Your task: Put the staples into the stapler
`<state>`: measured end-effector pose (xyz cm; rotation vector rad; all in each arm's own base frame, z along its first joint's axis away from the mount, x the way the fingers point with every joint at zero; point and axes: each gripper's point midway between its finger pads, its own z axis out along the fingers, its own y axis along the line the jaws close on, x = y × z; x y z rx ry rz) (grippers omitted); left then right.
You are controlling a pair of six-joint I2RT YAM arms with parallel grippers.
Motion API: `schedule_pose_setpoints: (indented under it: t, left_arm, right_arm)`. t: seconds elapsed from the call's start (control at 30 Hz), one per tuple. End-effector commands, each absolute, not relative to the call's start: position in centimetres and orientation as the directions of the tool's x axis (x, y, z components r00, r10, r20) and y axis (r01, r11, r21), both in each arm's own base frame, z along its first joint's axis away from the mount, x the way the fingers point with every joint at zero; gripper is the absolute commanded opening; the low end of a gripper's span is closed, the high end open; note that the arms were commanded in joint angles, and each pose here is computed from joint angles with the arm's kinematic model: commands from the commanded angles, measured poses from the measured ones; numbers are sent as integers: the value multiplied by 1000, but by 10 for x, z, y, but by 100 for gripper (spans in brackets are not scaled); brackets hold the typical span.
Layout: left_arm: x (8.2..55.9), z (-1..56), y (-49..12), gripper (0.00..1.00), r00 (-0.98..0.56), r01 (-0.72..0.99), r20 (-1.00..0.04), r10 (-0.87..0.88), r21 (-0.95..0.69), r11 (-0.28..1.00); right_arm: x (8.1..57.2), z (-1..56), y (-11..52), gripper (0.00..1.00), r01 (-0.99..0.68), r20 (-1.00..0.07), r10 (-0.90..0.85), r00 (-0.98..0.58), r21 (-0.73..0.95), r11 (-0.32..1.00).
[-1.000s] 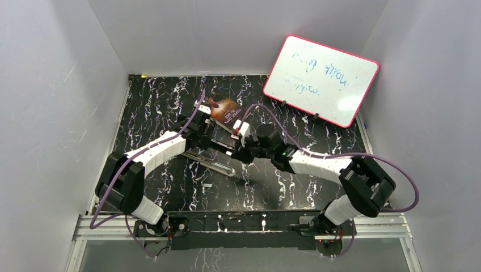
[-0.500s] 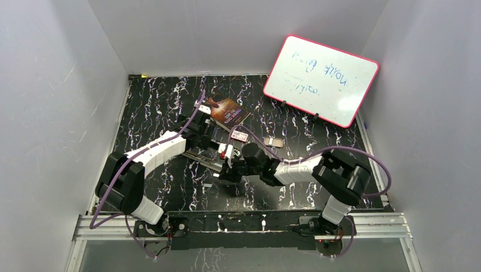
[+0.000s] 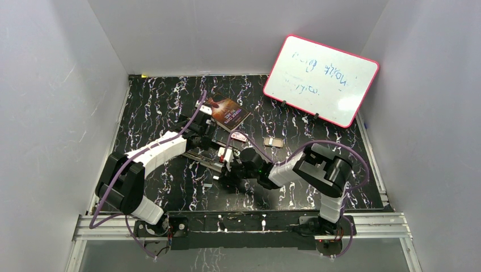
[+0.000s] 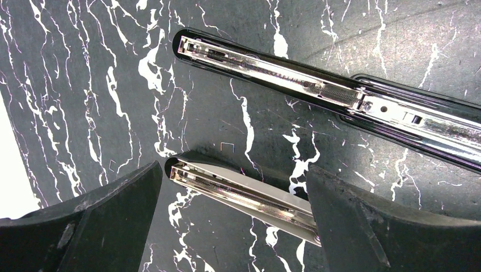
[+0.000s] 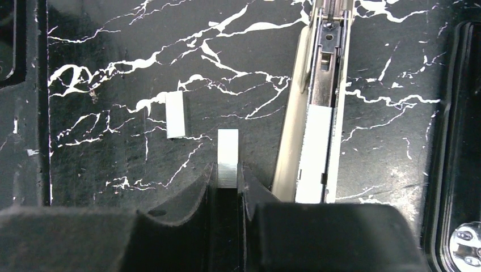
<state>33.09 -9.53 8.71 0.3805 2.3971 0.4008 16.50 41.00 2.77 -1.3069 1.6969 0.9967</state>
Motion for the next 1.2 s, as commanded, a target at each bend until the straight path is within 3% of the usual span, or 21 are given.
schedule_pose_setpoints:
  t: [0.0,0.27,0.57,0.93,1.17]
  left_arm:
    - [332,105,-94,98,-703,146,-607,370,386,911]
    - [332,105,-94,98,-701,148,-606,375,390,909]
    - [332,105,-94,98,-700,149,-605,379,395,907]
    - [332,105,-94,98,-699,148,-606,380,397,906]
    - [332,105,-94,98,-699,149,-606,380,396,906]
  right_arm:
    - [163,34,420,19,-985,-927,-348,-141,96,144]
    - [156,6,402,32,-988,-895,-427,-129,80,131]
    - [155,-8,392,32,-987,-880,-453,-140,85,138]
    - [153,-8,395,13,-989,-879,-455,-140,103,105]
    - [151,39,412,0,-993,-925,-360,-121,108,56]
